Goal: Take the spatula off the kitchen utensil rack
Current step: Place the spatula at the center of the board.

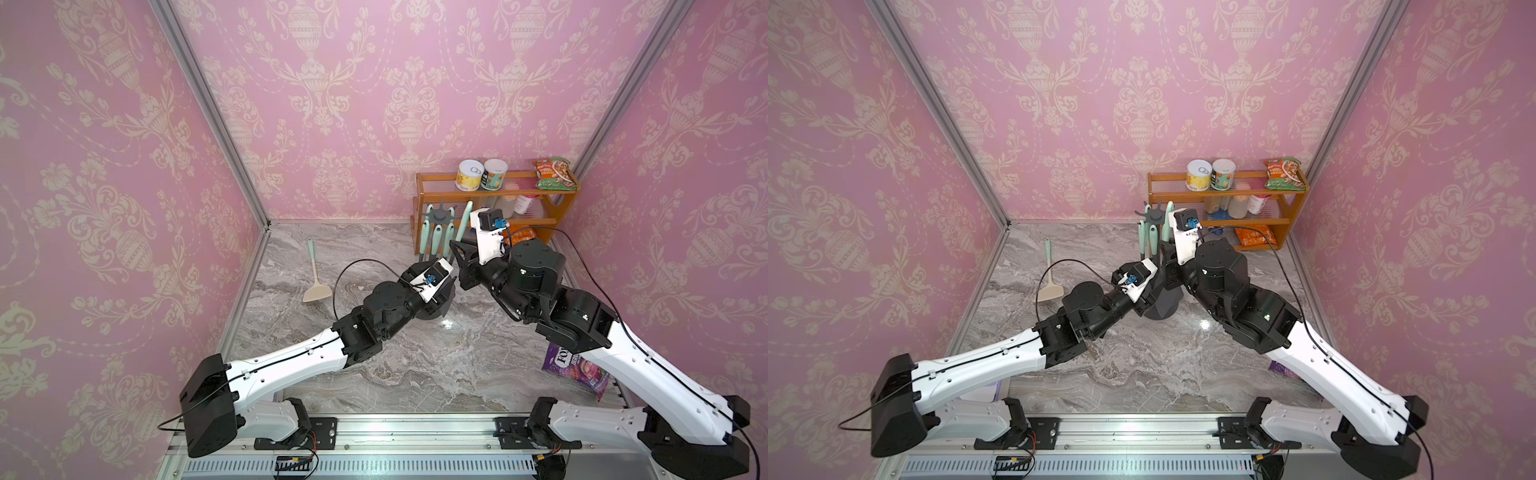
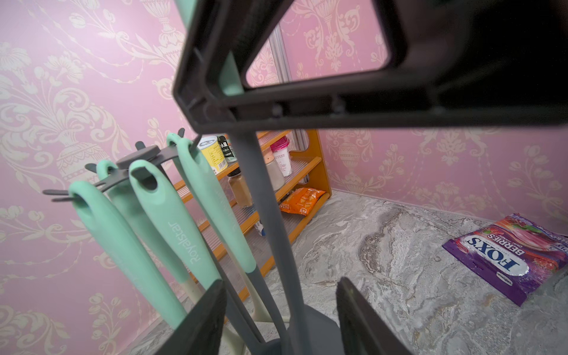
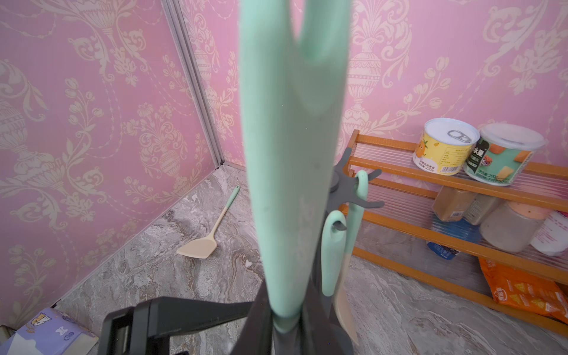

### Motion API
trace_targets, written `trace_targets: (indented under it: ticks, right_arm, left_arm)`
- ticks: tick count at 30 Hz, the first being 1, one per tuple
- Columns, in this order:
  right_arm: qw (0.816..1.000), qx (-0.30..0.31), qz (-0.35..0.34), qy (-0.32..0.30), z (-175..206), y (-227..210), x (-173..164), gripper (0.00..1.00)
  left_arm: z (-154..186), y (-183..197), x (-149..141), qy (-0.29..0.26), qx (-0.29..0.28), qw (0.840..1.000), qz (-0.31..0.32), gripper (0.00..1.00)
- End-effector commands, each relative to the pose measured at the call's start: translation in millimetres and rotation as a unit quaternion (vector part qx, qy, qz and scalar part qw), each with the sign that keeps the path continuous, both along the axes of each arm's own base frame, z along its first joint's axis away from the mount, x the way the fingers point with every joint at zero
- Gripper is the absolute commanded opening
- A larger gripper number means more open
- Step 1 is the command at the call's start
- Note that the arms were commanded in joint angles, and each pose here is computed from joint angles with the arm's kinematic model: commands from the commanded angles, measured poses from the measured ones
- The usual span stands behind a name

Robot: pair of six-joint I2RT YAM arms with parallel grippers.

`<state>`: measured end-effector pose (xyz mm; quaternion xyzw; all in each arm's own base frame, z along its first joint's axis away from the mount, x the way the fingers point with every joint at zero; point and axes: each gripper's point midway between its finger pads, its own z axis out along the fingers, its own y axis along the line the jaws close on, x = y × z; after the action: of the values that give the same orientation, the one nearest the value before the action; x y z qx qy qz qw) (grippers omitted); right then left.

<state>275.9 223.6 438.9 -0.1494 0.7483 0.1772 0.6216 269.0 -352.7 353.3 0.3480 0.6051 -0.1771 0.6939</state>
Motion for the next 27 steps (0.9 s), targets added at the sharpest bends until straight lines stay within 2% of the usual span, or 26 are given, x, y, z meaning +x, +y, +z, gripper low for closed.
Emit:
trace_targets:
  ticks: [1, 6, 10, 13, 21, 22, 24, 27]
  right_arm:
    - [0.998, 0.054, 0.015, -0.029, 30.2, -2.8, -11.3, 0.00]
    - [0.997, 0.059, 0.028, -0.028, 30.0, 0.7, -13.8, 0.00]
    - [0.996, 0.070, 0.042, -0.029, 31.9, 5.0, -16.7, 0.00]
    - [0.996, 0.068, 0.045, -0.028, 30.9, 6.2, -16.8, 0.00]
    - [0.998, 0.053, 0.033, -0.023, 25.5, 2.2, -14.8, 0.00]
    - [0.998, 0.049, 0.033, -0.022, 25.0, 2.9, -14.0, 0.04]
    - [0.998, 0.048, 0.038, -0.021, 24.9, 5.7, -13.9, 0.21]
    - [0.998, 0.047, 0.041, -0.021, 25.2, 8.0, -13.1, 0.38]
  left_arm:
    - [26.4, -2.6, -0.8, -0.021, -0.025, 0.999, 0.000, 0.51]
    - [29.6, -6.5, -5.1, -0.020, -0.027, 0.999, -0.018, 0.38]
    - [28.8, -9.0, -6.6, -0.018, -0.024, 0.999, -0.026, 0.35]
    - [28.7, -9.2, -7.1, -0.017, -0.024, 0.999, -0.027, 0.28]
    - [30.9, 8.6, -9.2, -0.006, -0.035, 0.999, -0.025, 0.13]
    - [31.9, 13.4, -10.0, -0.003, -0.039, 0.999, -0.027, 0.12]
    - [34.2, 25.3, -11.6, 0.005, -0.047, 0.998, -0.030, 0.09]
    - [39.9, 50.0, -16.4, 0.014, -0.056, 0.998, -0.031, 0.05]
